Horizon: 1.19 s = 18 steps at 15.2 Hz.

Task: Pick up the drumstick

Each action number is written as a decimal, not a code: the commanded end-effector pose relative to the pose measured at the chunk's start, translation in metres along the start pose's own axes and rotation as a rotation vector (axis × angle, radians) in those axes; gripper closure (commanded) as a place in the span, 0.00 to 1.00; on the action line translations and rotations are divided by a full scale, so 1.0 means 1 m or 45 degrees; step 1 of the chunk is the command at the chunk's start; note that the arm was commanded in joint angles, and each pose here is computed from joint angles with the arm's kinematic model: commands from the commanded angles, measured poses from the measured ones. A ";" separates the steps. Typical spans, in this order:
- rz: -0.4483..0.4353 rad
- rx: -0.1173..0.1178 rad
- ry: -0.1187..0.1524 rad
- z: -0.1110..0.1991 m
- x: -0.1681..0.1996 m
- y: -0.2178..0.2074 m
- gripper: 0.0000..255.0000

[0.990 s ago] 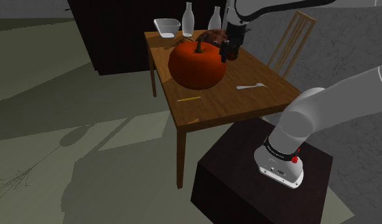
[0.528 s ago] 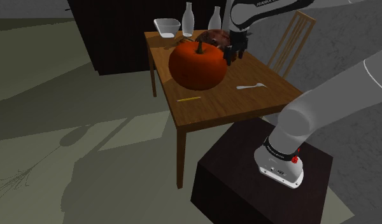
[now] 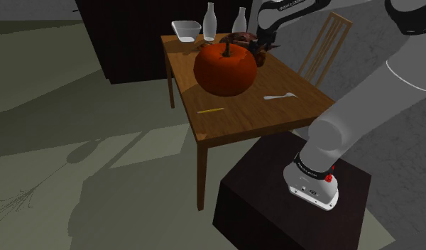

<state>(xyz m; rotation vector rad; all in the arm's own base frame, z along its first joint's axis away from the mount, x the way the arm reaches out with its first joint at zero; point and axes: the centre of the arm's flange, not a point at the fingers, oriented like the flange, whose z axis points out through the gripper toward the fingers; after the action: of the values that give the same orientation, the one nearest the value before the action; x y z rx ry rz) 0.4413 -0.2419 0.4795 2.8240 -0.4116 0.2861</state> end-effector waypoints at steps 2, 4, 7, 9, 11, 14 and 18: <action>0.012 -0.025 -0.007 0.034 0.013 0.009 0.00; 0.049 -0.050 0.011 0.045 0.023 0.026 0.00; 0.104 -0.087 0.039 0.061 0.038 0.053 0.00; 0.140 -0.112 0.057 0.072 0.047 0.071 0.00; 0.165 -0.129 0.069 0.078 0.054 0.084 0.00; 0.165 -0.129 0.069 0.093 0.050 0.080 0.00; 0.165 -0.129 0.069 0.116 0.044 0.074 0.00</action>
<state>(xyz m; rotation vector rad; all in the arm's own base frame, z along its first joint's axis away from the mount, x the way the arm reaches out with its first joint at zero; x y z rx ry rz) 0.4779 -0.3548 0.4050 2.6895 -0.5809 0.3561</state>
